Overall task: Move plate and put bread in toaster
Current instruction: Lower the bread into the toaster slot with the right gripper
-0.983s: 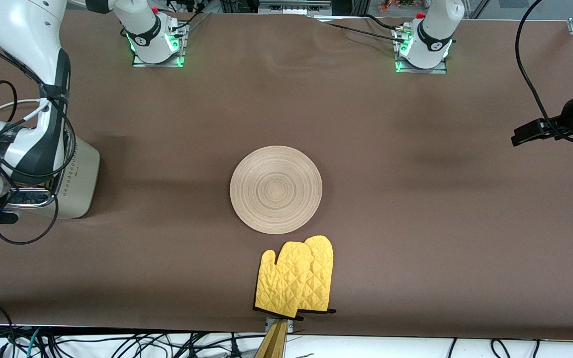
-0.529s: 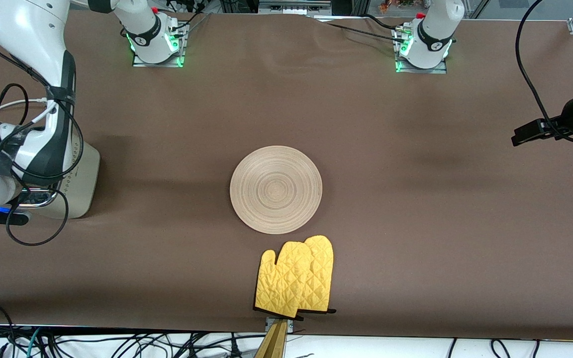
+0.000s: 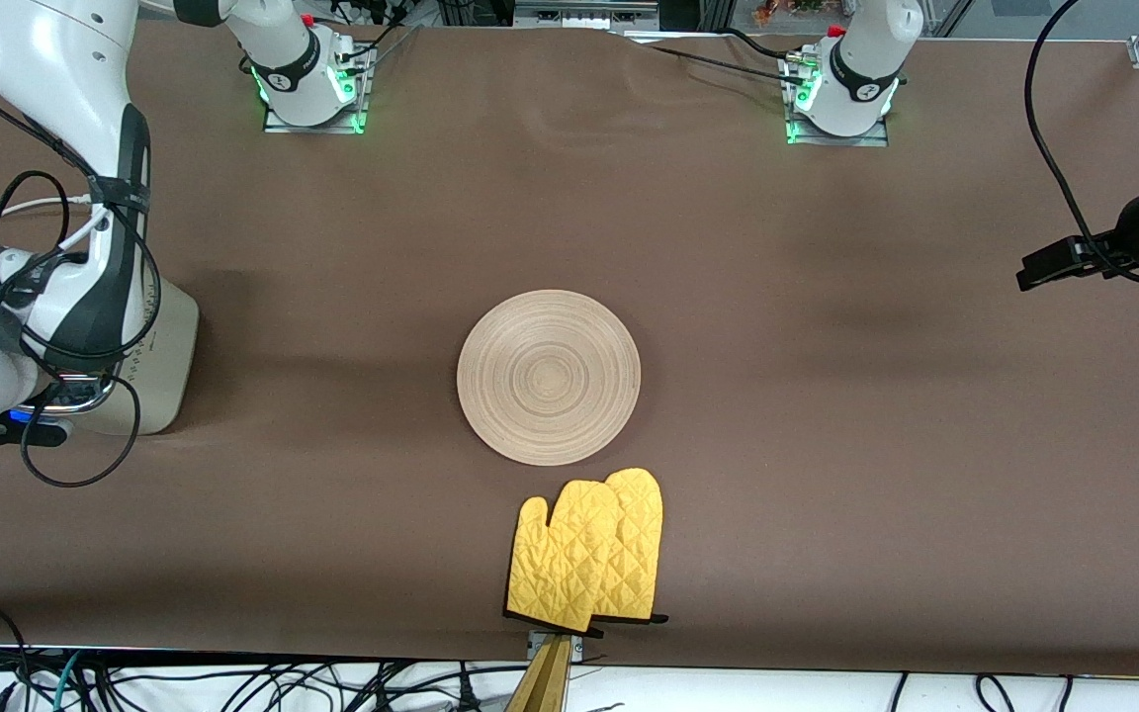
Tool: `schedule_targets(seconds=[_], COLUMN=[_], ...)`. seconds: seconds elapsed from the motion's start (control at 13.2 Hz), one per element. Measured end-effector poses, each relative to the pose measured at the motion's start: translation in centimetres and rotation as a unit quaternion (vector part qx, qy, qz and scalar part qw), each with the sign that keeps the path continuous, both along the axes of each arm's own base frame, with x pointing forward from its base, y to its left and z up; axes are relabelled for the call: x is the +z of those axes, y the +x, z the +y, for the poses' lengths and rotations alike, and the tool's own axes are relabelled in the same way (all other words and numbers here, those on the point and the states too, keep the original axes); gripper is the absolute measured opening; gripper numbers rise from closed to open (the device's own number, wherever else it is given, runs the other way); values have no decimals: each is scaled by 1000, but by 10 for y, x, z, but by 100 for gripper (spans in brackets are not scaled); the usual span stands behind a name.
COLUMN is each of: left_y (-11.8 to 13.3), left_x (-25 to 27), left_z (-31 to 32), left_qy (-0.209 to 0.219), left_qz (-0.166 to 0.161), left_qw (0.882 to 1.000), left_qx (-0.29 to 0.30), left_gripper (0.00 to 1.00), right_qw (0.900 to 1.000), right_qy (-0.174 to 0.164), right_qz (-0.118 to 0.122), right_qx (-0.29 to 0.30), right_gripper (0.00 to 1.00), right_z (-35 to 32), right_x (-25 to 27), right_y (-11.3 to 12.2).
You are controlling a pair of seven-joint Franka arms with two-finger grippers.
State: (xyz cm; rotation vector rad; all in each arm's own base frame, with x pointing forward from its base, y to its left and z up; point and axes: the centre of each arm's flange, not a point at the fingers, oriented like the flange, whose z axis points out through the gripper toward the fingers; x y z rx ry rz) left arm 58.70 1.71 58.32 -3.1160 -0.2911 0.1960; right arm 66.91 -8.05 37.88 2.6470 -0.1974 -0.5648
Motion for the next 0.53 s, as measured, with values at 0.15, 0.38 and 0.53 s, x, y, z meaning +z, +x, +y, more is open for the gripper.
schedule_targets(seconds=[0.15, 0.38, 0.53], left_y=[0, 0, 0], left_x=[0, 0, 0], left_z=[0, 0, 0], left_qy=[0, 0, 0], left_qz=[0, 0, 0], left_qw=[1000, 1000, 1000], left_qx=[0, 0, 0], left_gripper=[100, 100, 100], right_qw=[1000, 1000, 1000], right_qy=[7, 10, 11], right_qz=[-1, -4, -9], right_qx=[-4, -4, 0], right_gripper=[11, 42, 63], right_z=[0, 0, -1], right_x=[-3, -8, -5], right_y=[0, 2, 4])
